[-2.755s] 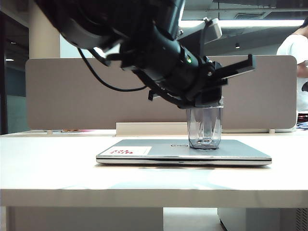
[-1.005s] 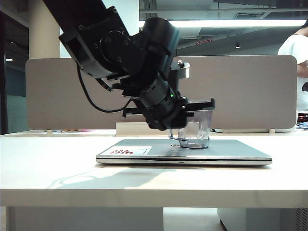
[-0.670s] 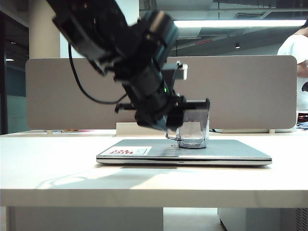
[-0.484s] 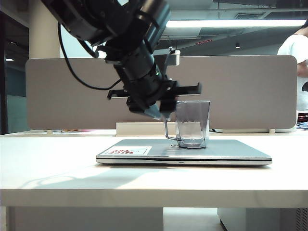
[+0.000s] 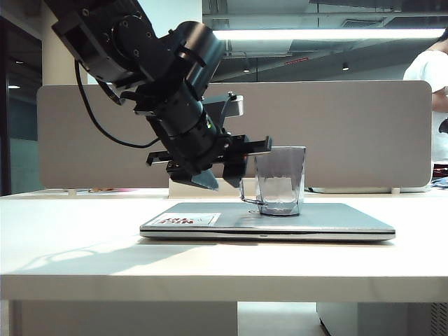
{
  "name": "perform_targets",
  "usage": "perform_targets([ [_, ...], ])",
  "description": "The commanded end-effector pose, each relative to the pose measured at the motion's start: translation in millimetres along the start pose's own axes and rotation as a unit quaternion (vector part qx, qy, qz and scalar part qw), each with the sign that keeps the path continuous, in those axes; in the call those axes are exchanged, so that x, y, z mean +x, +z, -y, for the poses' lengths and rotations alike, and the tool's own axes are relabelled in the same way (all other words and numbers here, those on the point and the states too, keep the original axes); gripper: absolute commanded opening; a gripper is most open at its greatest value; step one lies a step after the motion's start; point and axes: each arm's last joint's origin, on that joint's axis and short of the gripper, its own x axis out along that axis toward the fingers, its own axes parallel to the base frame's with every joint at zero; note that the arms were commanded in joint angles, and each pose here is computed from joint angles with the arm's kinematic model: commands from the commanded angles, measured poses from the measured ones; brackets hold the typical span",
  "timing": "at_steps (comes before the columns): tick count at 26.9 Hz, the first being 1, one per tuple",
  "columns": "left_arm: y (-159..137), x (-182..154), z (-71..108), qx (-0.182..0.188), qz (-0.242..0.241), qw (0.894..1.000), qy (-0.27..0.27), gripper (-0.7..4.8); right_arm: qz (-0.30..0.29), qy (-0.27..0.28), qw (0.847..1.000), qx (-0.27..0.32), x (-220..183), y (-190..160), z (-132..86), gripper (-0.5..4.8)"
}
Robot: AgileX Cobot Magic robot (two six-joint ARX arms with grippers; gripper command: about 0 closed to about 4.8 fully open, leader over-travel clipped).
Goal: Pick up the water cup and place it on the left side of the laptop.
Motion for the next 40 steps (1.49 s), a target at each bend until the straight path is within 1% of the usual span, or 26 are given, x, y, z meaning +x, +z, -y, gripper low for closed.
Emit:
perform_targets([
  [1,5,1,1.3,-0.006,0.025,1.000,-0.007,1.87,0.002,0.001,1.000,0.000,0,-1,0,-0.06],
  [4,4,5,1.9,-0.021,0.036,0.999,-0.009,1.87,0.002,0.001,1.000,0.000,0,-1,0,-0.06],
  [6,1,8,2.2,-0.022,0.037,0.999,-0.009,1.88,0.002,0.000,1.000,0.000,0,-1,0,-0.06],
  [13,0,18,3.8,-0.032,0.079,0.996,-0.013,1.88,0.002,0.000,1.000,0.000,0,-1,0,-0.06],
  [23,-9,31,4.1,-0.035,0.104,0.994,-0.013,1.81,0.002,0.001,1.000,0.000,0,-1,0,-0.06],
  [25,-6,31,4.6,-0.038,0.121,0.992,-0.015,1.77,-0.001,0.000,1.000,0.002,0,-1,0,-0.06],
  [27,-5,31,4.3,-0.041,0.129,0.991,-0.009,1.60,-0.002,0.000,1.000,0.002,0,-2,0,-0.06],
  [29,-4,31,4.4,-0.041,0.132,0.990,-0.009,1.18,-0.002,0.000,1.000,0.002,0,-2,0,-0.06],
  [31,-4,31,4.4,-0.041,0.132,0.990,-0.009,1.10,-0.007,0.000,1.000,0.005,0,-3,0,-0.06],
  [32,-4,31,4.4,-0.041,0.131,0.990,-0.009,0.97,-0.010,-0.001,1.000,0.006,0,-3,0,-0.05],
  [33,-4,31,4.4,-0.041,0.131,0.990,-0.009,0.75,-0.010,-0.001,1.000,0.007,0,-3,0,-0.06],
  [34,-4,31,4.4,-0.040,0.132,0.990,-0.009,0.42,-0.010,-0.001,1.000,0.007,0,-3,0,-0.06],
  [37,-4,31,4.2,-0.034,0.132,0.991,-0.008,0.15,-0.010,-0.001,1.000,0.007,0,-3,0,-0.06],
  [39,-4,31,4.3,-0.018,0.133,0.991,-0.006,0.15,-0.010,-0.001,1.000,0.007,0,-3,0,-0.06],
  [40,-4,31,4.3,-0.012,0.135,0.991,-0.006,0.06,-0.010,-0.001,1.000,0.007,0,-3,0,-0.06],
])
